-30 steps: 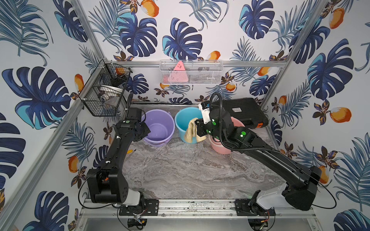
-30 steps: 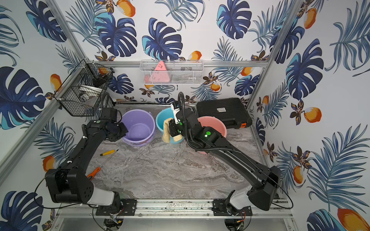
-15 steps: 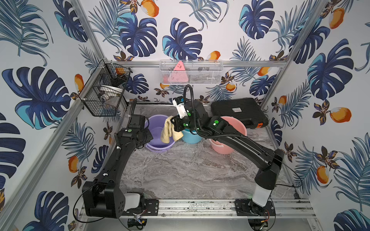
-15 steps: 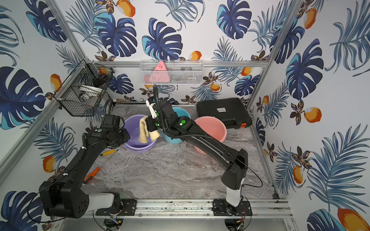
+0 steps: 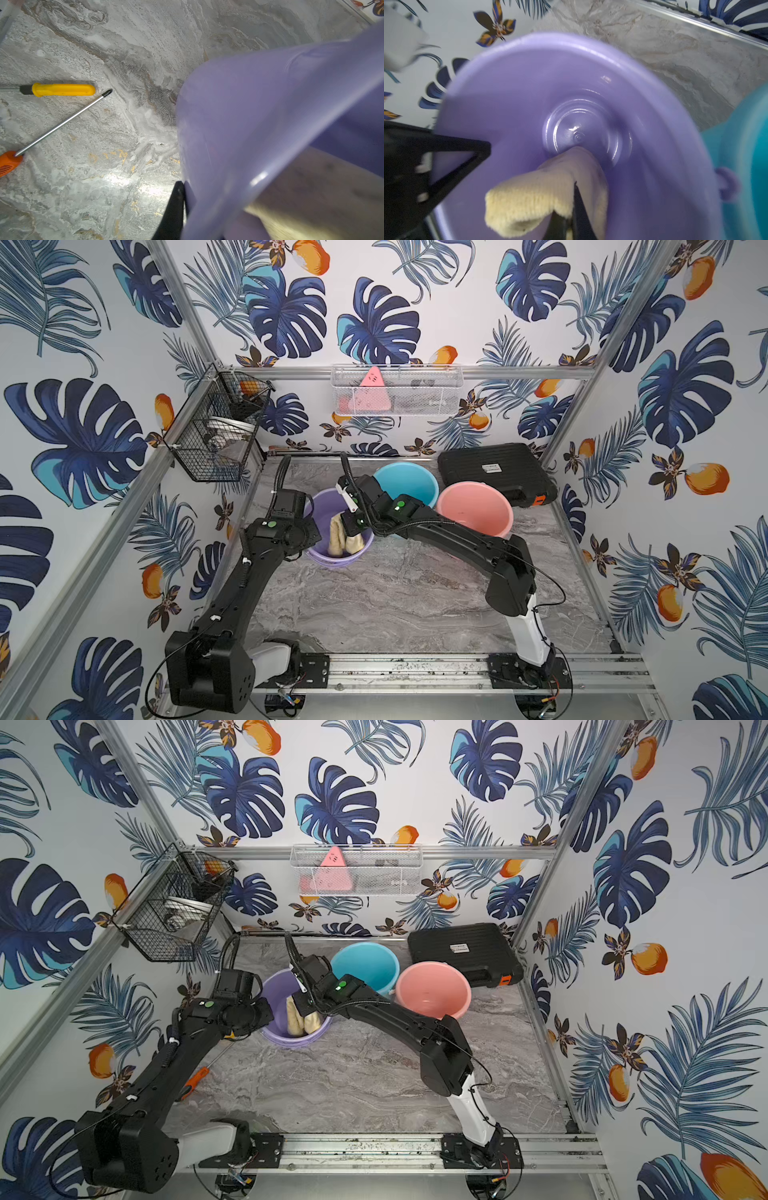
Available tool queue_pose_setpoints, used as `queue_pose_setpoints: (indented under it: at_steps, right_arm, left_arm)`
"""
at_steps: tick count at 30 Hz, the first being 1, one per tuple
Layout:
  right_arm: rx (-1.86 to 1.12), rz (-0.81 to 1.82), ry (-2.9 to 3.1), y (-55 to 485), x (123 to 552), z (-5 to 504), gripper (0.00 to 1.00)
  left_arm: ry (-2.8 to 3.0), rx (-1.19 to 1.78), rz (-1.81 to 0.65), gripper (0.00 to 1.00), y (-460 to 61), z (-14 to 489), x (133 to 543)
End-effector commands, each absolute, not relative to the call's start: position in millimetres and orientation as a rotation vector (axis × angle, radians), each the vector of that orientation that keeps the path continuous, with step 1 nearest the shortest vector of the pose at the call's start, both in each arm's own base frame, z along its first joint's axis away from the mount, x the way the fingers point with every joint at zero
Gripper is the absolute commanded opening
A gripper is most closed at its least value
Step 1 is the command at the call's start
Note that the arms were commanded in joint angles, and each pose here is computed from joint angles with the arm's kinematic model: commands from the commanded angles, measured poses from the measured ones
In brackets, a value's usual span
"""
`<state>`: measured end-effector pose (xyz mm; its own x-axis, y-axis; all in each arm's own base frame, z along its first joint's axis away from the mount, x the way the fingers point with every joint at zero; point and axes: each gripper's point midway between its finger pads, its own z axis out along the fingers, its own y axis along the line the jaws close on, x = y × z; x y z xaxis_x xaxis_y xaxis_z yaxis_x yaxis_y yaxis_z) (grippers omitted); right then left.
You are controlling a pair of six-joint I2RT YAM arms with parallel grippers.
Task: Wipe the inside of the bucket with a cloth
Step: Wipe the dirt from the inside of the bucket.
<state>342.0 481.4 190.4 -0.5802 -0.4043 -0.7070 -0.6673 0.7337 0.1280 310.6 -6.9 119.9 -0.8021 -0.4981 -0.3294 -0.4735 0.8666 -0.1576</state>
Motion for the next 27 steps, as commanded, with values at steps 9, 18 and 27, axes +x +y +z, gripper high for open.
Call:
queue_pose_setpoints:
  at_steps: [9, 18, 27]
  right_arm:
    - [-0.974, 0.313, 2.243, 491.8, 356.9, 137.0, 0.00]
    - [-1.056, 0.198, 2.222, 503.0, 363.5, 100.4, 0.00]
    - [-1.112, 0.251, 2.200, 510.9, 354.8, 92.4, 0.00]
  left_arm:
    - [2.671, -0.720, -0.059, 0.00, -4.9, 115.3, 312.1]
    - [2.689, -0.711, -0.086, 0.00, -8.6, 115.3, 309.2]
    - [2.744, -0.700, -0.164, 0.00, -20.6, 102.1, 309.0]
